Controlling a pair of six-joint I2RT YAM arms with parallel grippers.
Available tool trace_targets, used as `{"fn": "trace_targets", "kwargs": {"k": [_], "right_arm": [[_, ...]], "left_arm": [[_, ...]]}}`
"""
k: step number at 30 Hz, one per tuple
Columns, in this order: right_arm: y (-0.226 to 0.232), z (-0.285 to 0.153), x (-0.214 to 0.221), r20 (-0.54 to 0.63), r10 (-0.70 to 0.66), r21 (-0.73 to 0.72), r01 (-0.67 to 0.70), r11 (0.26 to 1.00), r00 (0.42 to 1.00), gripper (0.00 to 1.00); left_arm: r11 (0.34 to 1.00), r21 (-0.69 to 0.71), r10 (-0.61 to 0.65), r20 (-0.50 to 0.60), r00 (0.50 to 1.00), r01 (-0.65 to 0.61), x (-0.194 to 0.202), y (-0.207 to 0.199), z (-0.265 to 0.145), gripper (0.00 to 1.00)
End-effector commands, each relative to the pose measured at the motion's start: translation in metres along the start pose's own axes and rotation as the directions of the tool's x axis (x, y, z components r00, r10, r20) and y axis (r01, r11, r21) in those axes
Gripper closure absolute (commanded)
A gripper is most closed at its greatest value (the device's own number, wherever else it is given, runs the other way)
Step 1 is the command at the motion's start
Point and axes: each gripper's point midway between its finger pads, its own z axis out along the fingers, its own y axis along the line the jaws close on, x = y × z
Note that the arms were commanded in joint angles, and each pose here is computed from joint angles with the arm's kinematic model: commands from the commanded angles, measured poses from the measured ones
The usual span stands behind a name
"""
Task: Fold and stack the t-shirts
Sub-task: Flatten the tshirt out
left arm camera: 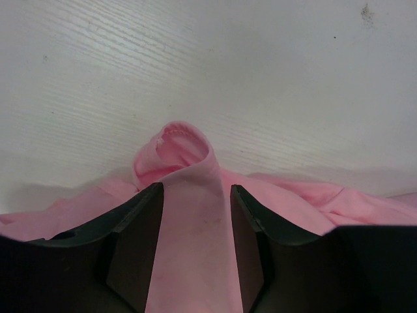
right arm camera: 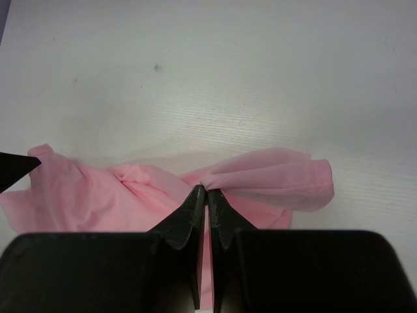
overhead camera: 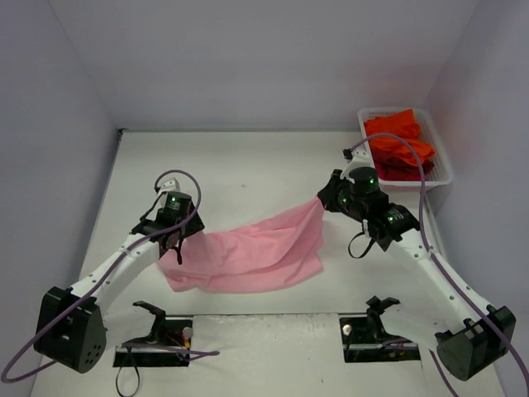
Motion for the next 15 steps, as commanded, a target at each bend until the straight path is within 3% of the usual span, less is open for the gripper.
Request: {"fn": "trace_targets", "kwargs": {"k": [1, 10, 13, 14, 15], "right_arm": [[0.016, -0.006, -0.027, 0.076, 0.007, -0.045, -0.003, 0.999, 0.997, 1.0], [0.011, -0.002, -0.02, 0.06, 0.011, -0.029, -0.01, 1.0, 0.998, 1.0], [0.01, -0.001, -0.019, 0.058, 0.006, -0.026, -0.005, 1.0, 0.998, 1.0], [0.01, 0.0, -0.019, 0.056, 0.006, -0.023, -0.005, 1.0, 0.998, 1.0], [0.01, 0.0, -0.019, 0.054, 0.006, -0.024, -0.004, 1.0, 0.999, 1.0]], "left_arm": [[0.998, 0.048, -0.034, 0.038, 0.999, 0.032, -0.014, -0.012, 0.005, 0.58], [0.999, 0.045, -0.017, 0.008, 1.0, 0.016, -0.01, -0.017, 0.021, 0.59], [0.998, 0.054, -0.014, -0.003, 1.0, 0.014, -0.009, -0.02, 0.024, 0.73], [0.998, 0.064, -0.015, -0.002, 1.0, 0.015, -0.01, -0.022, 0.023, 0.88], [0.997, 0.069, -0.016, 0.004, 1.0, 0.015, -0.012, -0.023, 0.022, 0.95]]}}
